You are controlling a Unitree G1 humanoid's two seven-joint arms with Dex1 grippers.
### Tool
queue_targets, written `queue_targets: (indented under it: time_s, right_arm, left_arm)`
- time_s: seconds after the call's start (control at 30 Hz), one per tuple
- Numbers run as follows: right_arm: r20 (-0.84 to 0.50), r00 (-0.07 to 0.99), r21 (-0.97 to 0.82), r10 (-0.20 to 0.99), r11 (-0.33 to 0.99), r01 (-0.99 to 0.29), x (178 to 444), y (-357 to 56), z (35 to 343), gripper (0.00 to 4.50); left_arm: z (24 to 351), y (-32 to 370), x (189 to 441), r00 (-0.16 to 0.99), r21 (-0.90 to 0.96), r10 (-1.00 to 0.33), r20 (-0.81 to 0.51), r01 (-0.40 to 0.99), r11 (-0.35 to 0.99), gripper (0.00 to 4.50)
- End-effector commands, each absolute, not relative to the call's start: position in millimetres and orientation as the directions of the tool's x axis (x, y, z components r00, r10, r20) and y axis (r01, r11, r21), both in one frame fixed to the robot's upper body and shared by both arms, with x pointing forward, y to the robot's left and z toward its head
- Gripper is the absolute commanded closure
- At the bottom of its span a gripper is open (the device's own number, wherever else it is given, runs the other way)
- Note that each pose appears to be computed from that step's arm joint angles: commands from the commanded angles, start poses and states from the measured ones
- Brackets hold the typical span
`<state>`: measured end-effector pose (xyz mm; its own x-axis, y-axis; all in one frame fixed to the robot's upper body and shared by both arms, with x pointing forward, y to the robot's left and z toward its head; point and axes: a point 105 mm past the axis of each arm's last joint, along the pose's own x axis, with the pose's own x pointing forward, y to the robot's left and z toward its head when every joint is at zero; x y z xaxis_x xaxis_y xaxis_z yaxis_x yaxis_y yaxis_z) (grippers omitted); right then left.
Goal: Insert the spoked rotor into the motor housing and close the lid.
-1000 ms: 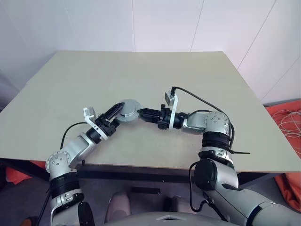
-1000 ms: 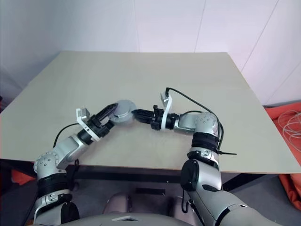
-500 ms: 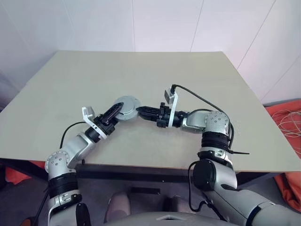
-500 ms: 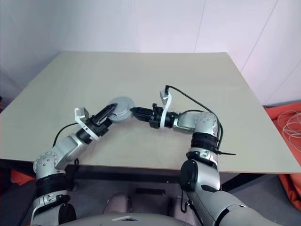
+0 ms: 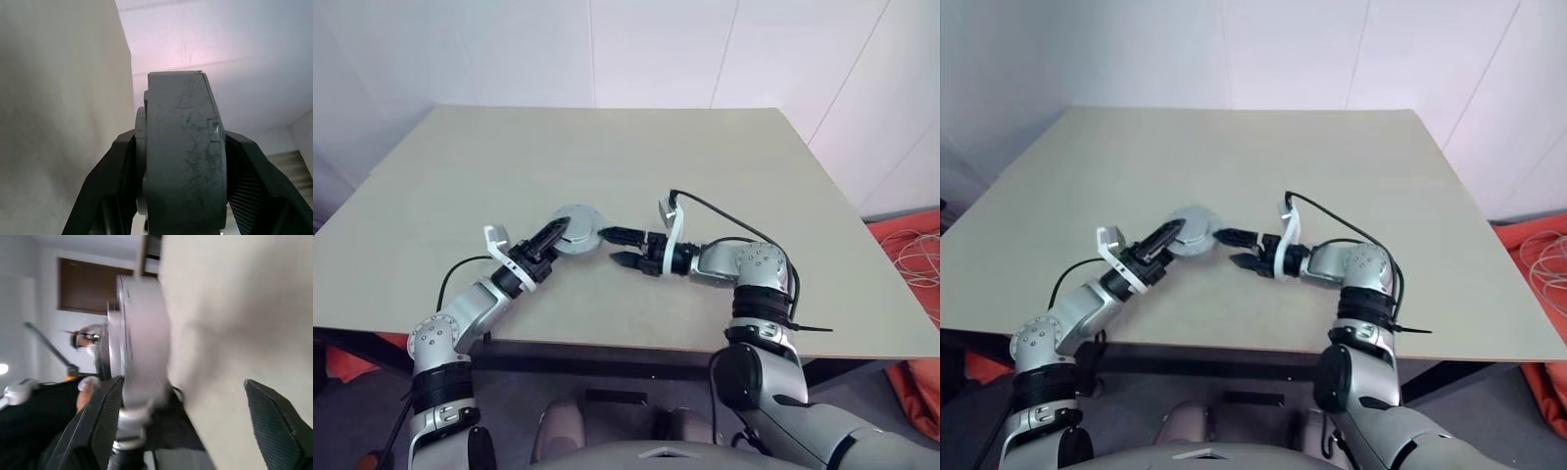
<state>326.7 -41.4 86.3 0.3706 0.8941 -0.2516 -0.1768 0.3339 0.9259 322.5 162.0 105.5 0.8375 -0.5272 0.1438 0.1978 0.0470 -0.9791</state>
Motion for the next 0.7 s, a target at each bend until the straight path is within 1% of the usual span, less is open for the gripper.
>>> queue_targets:
  time_s: [0.03, 0.13, 0.23, 0.33, 0.5, 0.6, 0.7]
  right_arm:
    - [-0.279, 0.415, 0.887, 0.866, 0.398, -0.235, 336.2, -51.2, 92.0, 0.00]
    - [-0.289, 0.454, 0.869, 0.843, 0.430, -0.245, 344.7, -62.7, 93.1, 0.00]
    - [-0.301, 0.465, 0.843, 0.833, 0.460, -0.279, 347.1, -66.5, 96.1, 0.00]
    - [-0.314, 0.474, 0.804, 0.823, 0.496, -0.328, 348.0, -68.8, 97.2, 0.00]
    - [-0.307, 0.477, 0.759, 0.823, 0.514, -0.399, 347.4, -71.3, 101.7, 0.00]
    - [-0.282, 0.459, 0.736, 0.842, 0.497, -0.459, 344.1, -70.0, 110.7, 0.00]
    - [-0.264, 0.431, 0.700, 0.863, 0.478, -0.530, 338.9, -68.1, 120.0, 0.00]
  left_arm:
    - [131.5, 192.3, 340.2, 0.901, -0.960, -0.368, 0.230, 0.271, 0.064, 2.39]
    - [124.3, 221.2, 356.5, 0.966, -0.972, -0.195, 0.171, 0.198, 0.128, 2.39]
    - [120.2, 244.4, 365.2, 0.988, -0.976, -0.062, 0.139, 0.147, 0.158, 2.39]
    - [108.2, 263.4, 369.6, 0.996, -0.982, 0.040, 0.077, 0.069, 0.177, 2.39]
    - [92.1, 278.3, 370.0, 0.992, -0.990, 0.128, 0.009, -0.010, 0.142, 2.39]
    - [84.0, 285.2, 369.8, 0.984, -0.994, 0.175, -0.031, -0.049, 0.098, 2.39]
    - [80.7, 287.0, 370.0, 0.980, -0.995, 0.192, -0.054, -0.069, 0.074, 2.39]
